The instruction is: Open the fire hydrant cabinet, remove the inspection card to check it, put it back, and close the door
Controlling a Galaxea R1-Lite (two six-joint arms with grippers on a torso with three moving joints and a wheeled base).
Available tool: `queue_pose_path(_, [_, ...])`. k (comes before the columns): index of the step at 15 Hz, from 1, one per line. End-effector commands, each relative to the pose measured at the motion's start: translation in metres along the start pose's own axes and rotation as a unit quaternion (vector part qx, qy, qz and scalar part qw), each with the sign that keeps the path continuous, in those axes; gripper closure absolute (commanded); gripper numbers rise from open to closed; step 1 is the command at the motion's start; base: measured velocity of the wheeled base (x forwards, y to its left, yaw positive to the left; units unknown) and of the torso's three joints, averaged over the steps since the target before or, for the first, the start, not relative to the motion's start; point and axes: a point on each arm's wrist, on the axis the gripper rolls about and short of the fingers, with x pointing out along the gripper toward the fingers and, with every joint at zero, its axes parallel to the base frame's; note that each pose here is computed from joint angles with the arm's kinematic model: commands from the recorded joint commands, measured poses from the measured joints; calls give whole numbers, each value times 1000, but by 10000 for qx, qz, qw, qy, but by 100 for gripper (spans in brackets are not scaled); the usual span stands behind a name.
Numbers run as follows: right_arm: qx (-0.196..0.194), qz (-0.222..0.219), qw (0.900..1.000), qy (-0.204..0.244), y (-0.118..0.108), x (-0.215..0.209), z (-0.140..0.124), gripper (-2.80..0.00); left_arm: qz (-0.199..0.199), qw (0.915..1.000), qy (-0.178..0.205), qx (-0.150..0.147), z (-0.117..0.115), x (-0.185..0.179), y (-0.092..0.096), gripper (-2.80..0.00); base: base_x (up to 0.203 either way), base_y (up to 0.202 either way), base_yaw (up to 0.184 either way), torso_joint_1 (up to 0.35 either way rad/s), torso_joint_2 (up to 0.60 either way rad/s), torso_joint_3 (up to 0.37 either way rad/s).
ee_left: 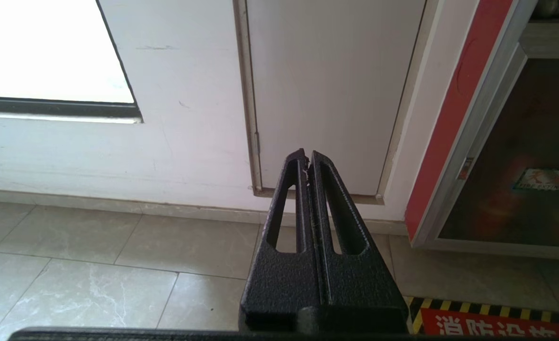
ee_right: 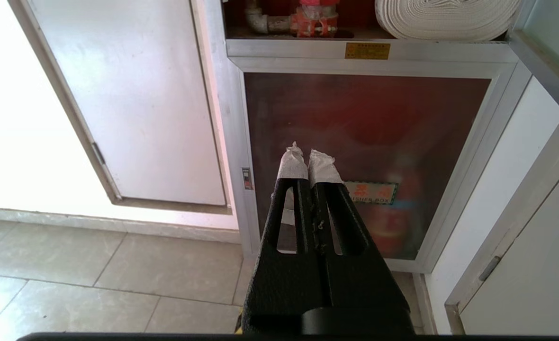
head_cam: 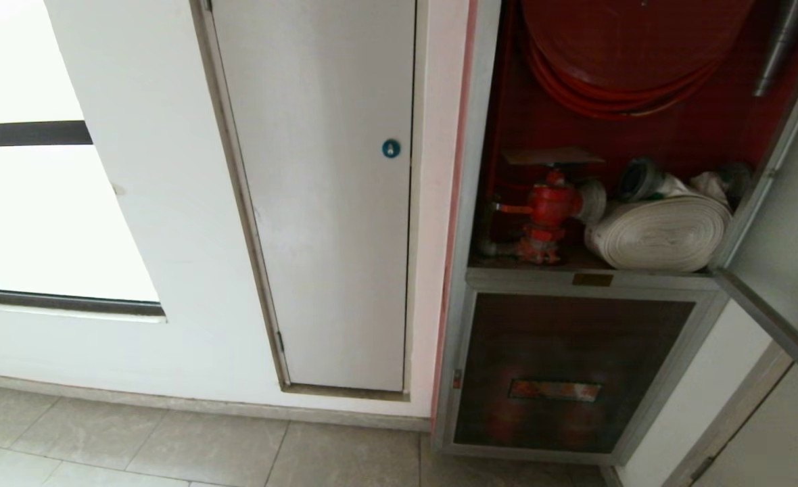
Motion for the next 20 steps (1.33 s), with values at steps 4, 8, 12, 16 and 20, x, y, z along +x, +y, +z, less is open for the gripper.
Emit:
queue_pose_path(4, [-1, 5, 10000, 29, 0, 0, -1, 0, 1, 10000, 0, 0, 0, 0, 0, 0, 0, 0, 0, 0, 0, 0])
queue_pose_path(8, [-1, 5, 10000, 29, 0, 0, -1, 0, 1, 10000, 7, 0, 0, 0, 0, 0, 0, 0, 0, 0, 0, 0])
queue_pose_path(12, [-1, 5, 10000, 29, 0, 0, -1, 0, -6, 10000, 6, 0, 0, 0, 0, 0, 0, 0, 0, 0, 0, 0])
queue_pose_path(16, [-16, -3, 10000, 44, 0, 0, -2, 0, 1, 10000, 7, 0, 0, 0, 0, 0, 0, 0, 0, 0, 0, 0])
queue_pose_path(20, [-47, -9, 10000, -18, 0, -1, 3, 0, -2, 10000, 7, 0, 0, 0, 0, 0, 0, 0, 0, 0, 0, 0])
